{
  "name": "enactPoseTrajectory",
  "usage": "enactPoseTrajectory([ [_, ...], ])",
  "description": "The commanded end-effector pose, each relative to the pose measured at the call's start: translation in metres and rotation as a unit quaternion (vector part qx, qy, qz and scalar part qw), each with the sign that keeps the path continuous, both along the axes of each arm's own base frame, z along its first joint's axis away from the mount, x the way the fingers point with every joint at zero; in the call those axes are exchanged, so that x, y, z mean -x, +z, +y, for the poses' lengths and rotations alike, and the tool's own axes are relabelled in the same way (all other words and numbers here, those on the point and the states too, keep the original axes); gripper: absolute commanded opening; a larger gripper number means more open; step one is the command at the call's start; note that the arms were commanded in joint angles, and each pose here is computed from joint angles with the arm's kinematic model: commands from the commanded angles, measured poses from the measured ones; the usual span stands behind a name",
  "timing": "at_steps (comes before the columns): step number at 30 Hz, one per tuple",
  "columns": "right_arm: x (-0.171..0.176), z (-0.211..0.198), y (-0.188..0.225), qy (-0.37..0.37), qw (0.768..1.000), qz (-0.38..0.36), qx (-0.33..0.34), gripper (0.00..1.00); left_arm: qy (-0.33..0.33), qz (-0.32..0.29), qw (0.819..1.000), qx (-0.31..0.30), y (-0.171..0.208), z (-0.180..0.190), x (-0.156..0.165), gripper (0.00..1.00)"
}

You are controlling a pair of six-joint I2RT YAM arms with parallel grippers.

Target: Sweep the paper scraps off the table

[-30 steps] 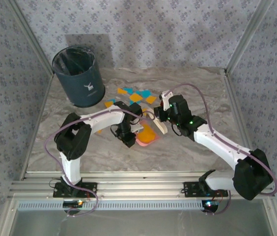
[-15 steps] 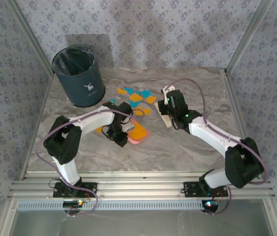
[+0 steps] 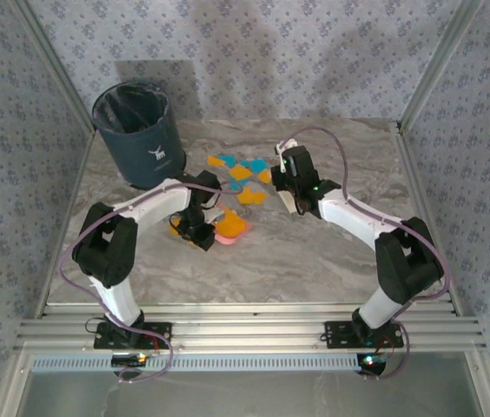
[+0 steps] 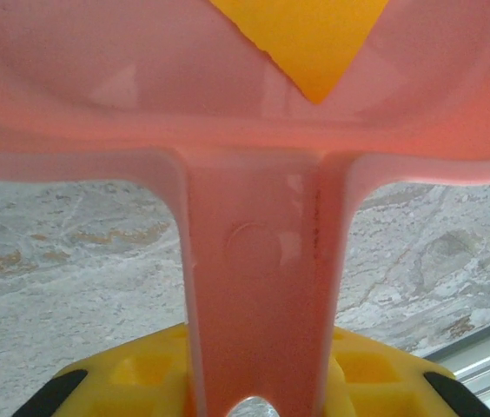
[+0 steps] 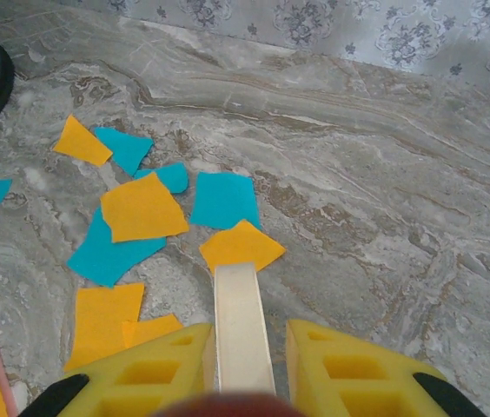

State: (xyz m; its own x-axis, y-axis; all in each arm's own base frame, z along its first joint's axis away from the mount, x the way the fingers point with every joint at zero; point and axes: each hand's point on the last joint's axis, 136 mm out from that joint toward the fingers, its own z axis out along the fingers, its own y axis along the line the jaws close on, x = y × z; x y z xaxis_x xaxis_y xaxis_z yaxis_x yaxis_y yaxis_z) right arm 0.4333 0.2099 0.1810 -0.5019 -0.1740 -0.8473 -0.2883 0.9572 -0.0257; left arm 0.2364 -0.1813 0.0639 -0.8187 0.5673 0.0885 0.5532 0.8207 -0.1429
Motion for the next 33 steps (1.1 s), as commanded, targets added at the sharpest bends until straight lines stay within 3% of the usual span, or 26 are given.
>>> enactPoseTrajectory([
  [1,-0.003,0.01,0.002,0.021,1.0,-0.001,0.0,0.0,-0.012,0.017,1.0,-0.01,0.002,0.003,-0.001,0.0],
  [21,0.041,0.072,-0.009,0.179,0.982,0.049,-0.019,0.0,-0.046,0.04,0.998,0.014,0.001,-0.016,-0.009,0.0],
  [33,0.079,0.083,0.001,0.23,0.971,0.067,-0.014,0.0,-0.045,0.04,0.998,0.011,-0.003,-0.019,-0.008,0.0],
])
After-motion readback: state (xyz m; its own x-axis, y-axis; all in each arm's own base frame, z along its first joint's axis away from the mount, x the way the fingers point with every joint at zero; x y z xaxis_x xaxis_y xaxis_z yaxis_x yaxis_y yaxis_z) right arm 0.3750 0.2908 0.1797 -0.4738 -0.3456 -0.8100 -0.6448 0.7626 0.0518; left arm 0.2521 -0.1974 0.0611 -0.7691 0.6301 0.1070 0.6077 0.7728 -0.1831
